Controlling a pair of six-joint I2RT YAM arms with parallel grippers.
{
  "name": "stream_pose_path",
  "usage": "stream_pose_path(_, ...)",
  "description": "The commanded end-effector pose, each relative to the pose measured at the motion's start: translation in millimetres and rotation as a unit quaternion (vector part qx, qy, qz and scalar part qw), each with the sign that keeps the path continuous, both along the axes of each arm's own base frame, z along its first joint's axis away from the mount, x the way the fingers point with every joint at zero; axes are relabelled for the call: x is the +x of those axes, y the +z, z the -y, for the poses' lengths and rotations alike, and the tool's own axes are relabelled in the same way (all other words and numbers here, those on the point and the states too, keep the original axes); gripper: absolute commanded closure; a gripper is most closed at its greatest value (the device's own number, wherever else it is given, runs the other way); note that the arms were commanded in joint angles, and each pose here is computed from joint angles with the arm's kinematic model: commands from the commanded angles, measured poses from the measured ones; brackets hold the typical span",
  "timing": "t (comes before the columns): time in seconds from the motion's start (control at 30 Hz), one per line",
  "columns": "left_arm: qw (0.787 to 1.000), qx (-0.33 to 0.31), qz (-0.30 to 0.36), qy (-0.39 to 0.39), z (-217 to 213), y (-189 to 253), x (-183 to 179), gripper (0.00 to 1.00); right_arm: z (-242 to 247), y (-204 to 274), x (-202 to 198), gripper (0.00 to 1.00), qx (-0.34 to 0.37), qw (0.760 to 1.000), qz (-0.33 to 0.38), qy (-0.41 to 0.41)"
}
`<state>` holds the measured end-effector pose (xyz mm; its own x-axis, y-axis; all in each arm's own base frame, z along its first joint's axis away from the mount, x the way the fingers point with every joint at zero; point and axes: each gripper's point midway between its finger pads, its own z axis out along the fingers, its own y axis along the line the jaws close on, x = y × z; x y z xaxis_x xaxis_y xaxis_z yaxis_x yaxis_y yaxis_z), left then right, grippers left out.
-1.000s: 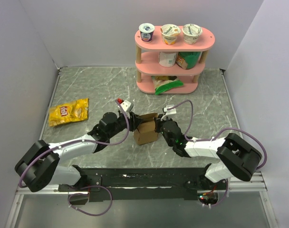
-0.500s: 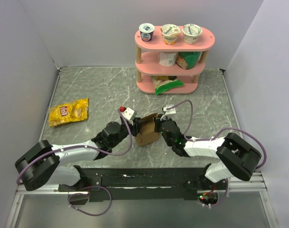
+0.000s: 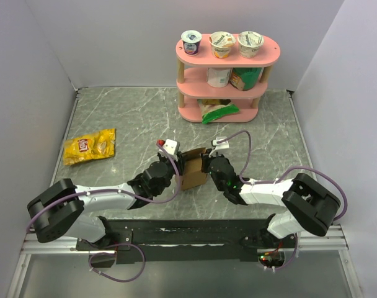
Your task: Fold the paper box
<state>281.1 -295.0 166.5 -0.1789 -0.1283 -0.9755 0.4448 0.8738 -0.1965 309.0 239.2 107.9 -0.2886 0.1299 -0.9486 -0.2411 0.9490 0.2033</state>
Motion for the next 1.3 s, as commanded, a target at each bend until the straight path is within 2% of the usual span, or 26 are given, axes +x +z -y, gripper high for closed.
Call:
stream_pose_path(0.0, 0.999, 0.001, -0.033, -0.008, 6, -20, -16, 0.94, 11, -36, -21, 1.00, -0.052, 0.997, -0.048, 0.014)
stream_pose_path(0.13, 0.999, 0.006, -0.035, -0.018, 10, -33, -26, 0.95, 8, -37, -20, 1.00, -0.052, 0.997, -0.050, 0.015)
stream_pose_path(0.47, 0.997, 0.005, -0.063, 0.043, 9, -55, -39, 0.97, 6, -40, -19, 1.00, -0.051, 0.997, -0.055, 0.013)
stream_pose_path(0.67, 0.997, 0.016, -0.060, 0.043, 16, -53, -45, 0.92, 7, -36, -19, 0.99, -0.058, 0.997, -0.051, 0.016)
stream_pose_path(0.73, 0.998, 0.021, -0.054, 0.024, 21, -47, -47, 0.86, 8, -35, -21, 0.90, -0.058, 0.997, -0.049, 0.020)
stream_pose_path(0.77, 0.998, 0.022, -0.051, 0.018, 23, -43, -47, 0.85, 7, -31, -21, 0.74, -0.058, 0.997, -0.045, 0.025)
stream_pose_path(0.83, 0.998, 0.037, -0.045, 0.001, 27, -43, -48, 0.84, 6, -24, -23, 0.57, -0.056, 0.997, -0.039, 0.035)
stream_pose_path(0.87, 0.998, 0.040, -0.043, -0.004, 28, -42, -49, 0.84, 7, -23, -25, 0.42, -0.062, 0.997, -0.038, 0.039)
stream_pose_path(0.93, 0.998, 0.054, -0.032, -0.019, 28, -39, -51, 0.83, 10, -12, -27, 0.33, -0.060, 0.997, -0.029, 0.044)
stream_pose_path(0.97, 0.997, 0.063, -0.030, -0.028, 28, -40, -52, 0.82, 13, -11, -29, 0.15, -0.072, 0.996, -0.027, 0.048)
stream_pose_path(1.0, 0.996, 0.076, -0.023, -0.037, 27, -39, -52, 0.80, 15, -10, -32, 0.03, -0.076, 0.995, -0.025, 0.053)
stream_pose_path(1.03, 0.996, 0.074, -0.018, -0.047, 27, -34, -54, 0.79, 17, 2, -33, 0.00, -0.067, 0.996, -0.012, 0.056)
stream_pose_path(1.2, 0.991, 0.073, 0.002, -0.112, 28, -21, -65, 0.68, 36, 10, -54, 0.00, -0.060, 0.996, 0.000, 0.072)
stream_pose_path(1.27, 0.988, 0.070, 0.000, -0.136, 30, -17, -68, 0.67, 32, 34, -66, 0.00, -0.027, 0.993, 0.031, 0.109)
